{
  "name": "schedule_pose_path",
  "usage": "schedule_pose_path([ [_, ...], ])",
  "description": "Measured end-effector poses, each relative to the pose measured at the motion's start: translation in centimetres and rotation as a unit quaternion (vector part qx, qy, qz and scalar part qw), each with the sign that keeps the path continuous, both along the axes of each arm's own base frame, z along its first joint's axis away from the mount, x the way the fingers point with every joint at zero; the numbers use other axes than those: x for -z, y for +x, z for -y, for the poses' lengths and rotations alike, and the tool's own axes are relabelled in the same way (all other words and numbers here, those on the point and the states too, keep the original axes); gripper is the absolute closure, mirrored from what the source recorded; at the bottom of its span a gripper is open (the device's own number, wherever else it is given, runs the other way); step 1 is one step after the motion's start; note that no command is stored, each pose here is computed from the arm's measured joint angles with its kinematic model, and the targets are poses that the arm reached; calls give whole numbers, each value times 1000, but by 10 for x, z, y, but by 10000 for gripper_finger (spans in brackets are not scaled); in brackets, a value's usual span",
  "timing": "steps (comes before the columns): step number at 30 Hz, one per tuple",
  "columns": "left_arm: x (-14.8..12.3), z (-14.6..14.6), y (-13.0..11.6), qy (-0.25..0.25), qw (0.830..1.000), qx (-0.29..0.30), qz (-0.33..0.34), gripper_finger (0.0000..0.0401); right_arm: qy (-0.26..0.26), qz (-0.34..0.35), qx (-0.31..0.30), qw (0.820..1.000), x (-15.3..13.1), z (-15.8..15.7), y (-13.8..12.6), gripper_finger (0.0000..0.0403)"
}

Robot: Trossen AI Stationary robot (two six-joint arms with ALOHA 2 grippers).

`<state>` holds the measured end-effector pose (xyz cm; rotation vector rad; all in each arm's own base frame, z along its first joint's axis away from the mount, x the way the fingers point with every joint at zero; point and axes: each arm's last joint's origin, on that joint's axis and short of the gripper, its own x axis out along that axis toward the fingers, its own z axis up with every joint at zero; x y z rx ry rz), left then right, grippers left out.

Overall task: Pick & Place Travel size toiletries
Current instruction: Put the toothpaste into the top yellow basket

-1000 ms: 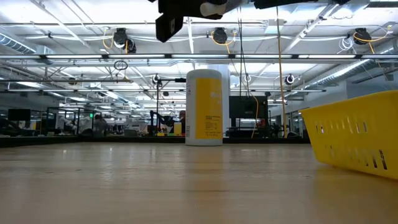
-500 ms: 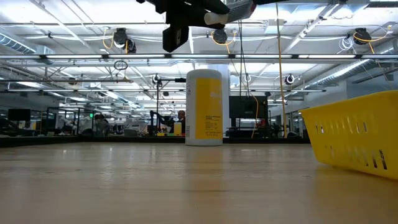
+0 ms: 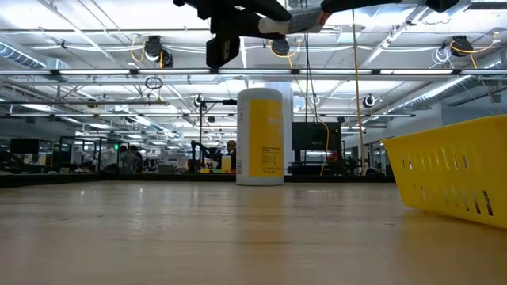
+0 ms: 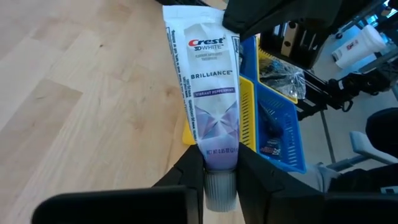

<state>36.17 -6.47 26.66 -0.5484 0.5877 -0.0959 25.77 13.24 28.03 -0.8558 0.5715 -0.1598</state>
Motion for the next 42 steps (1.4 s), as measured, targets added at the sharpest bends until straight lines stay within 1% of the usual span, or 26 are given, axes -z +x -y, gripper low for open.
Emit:
schedule_pose_path([
  [2,0,0,0,0,1000,-1,0,343,4,-1,5,1000,1,2,1,402],
  [8,0,1,0,1,1000,3,3,306,3,-7,9,1000,2,3,0,402],
  [11,0,0,0,1,1000,5,3,298,7,-8,14,1000,3,4,0,402],
  [21,0,0,0,2,1000,4,3,295,9,-7,16,1000,3,4,0,403],
  [28,0,0,0,28,999,20,9,295,8,-6,11,1000,2,1,-2,403],
  [35,0,0,0,42,999,30,13,290,9,-5,10,1000,2,0,-2,403],
  [38,0,1,0,42,998,38,14,270,10,-4,9,1000,2,-1,-3,403],
  [42,0,1,0,38,998,45,14,222,-3,4,18,1000,2,-5,-6,403],
])
